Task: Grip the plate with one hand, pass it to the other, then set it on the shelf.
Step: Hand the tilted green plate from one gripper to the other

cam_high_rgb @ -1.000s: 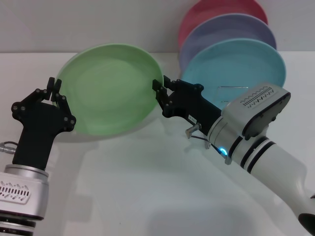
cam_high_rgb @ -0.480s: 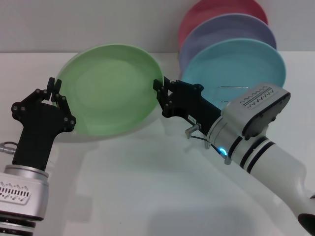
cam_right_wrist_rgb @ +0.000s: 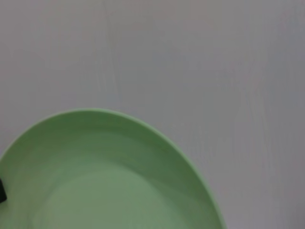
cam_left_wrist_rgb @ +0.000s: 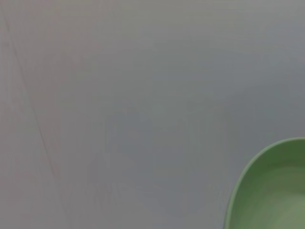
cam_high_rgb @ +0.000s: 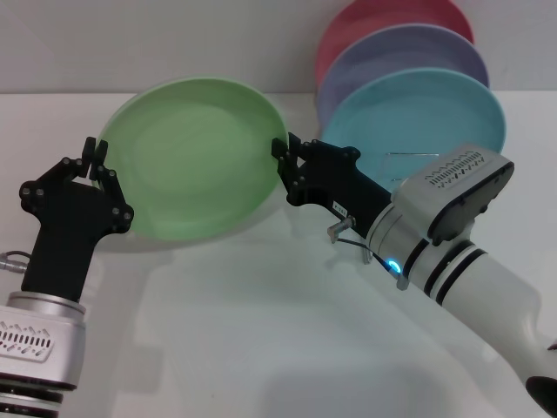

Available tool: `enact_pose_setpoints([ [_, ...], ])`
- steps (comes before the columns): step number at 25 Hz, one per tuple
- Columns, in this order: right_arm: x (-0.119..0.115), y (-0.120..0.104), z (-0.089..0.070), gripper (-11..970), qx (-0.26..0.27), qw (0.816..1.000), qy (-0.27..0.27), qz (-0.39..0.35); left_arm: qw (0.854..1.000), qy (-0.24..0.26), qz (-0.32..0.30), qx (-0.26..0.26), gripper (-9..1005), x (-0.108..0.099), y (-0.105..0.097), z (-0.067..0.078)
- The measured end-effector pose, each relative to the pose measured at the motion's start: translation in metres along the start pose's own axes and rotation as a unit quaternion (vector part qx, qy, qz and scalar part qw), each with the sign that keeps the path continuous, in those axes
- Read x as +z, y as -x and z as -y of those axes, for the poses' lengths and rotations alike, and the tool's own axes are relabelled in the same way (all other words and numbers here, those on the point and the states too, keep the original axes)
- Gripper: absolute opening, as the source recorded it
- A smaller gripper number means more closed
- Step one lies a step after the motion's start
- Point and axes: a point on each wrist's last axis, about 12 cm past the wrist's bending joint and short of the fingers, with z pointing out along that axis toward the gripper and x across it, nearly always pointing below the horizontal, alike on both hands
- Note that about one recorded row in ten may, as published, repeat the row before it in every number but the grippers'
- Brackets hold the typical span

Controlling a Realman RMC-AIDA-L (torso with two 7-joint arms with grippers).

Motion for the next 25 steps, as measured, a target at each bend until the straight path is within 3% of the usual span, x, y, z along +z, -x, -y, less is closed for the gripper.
enact_pose_setpoints([
  [25, 0.0018, -0.0011, -0.0018, 69, 0.001, 1.0, 0.002, -0.009, 1.0, -0.001, 0.003, 0.0, 35, 0.0, 0.001, 0.0005],
])
